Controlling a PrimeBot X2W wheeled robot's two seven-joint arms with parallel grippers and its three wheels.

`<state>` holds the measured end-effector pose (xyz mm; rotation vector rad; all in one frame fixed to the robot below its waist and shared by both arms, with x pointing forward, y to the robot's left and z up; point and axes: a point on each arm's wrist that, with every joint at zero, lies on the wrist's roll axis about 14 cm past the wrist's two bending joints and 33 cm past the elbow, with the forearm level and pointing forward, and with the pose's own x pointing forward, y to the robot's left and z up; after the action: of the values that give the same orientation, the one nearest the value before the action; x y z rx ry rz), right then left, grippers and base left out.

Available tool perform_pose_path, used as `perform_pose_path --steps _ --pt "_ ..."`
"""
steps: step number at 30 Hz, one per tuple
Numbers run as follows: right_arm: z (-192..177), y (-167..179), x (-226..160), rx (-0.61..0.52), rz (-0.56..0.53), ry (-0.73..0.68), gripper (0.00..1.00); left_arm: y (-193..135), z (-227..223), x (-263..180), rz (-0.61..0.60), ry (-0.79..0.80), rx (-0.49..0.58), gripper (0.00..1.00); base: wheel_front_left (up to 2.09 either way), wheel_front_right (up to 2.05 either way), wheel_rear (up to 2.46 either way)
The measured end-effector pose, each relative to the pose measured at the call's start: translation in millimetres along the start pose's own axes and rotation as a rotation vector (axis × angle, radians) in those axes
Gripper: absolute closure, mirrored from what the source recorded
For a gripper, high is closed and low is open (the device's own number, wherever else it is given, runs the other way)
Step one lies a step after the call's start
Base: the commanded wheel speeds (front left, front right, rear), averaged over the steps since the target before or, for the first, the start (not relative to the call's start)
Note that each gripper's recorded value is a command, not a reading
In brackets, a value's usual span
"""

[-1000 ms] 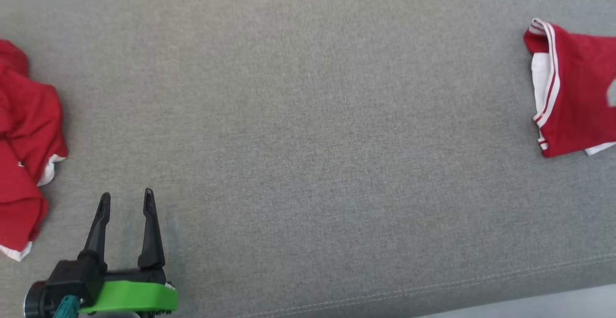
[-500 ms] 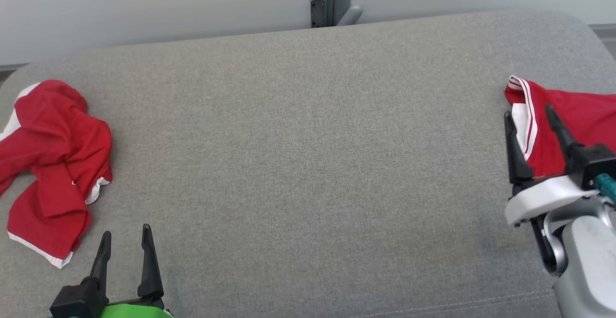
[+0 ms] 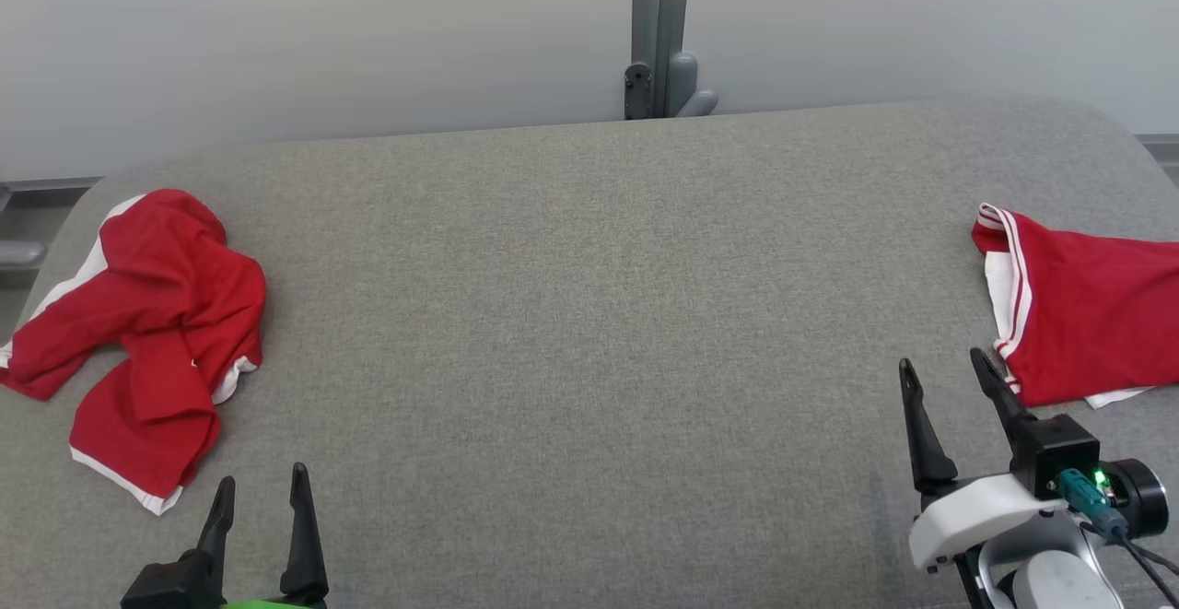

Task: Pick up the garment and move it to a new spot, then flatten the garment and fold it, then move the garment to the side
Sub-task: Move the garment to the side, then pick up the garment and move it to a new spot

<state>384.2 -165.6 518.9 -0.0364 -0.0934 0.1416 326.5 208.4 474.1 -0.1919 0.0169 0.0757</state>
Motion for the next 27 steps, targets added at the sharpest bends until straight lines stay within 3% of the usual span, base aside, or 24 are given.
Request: perform_pose_path --steps 6,17,27 --pt "-20 6 -11 0.01 -0.005 0.06 0.0 0 1 4 -0.005 -0.003 -0.001 0.0 0.0 0.0 0.0" --pt "-24 6 -12 0.019 -0.013 0.072 0.0 -2 0 8 -0.016 0.003 0.005 0.0 0.0 0.0 0.0" --pt "-27 28 -2 0.028 0.055 0.078 0.0 9 5 4 0.018 -0.014 0.003 0.0 0.0 0.0 0.0"
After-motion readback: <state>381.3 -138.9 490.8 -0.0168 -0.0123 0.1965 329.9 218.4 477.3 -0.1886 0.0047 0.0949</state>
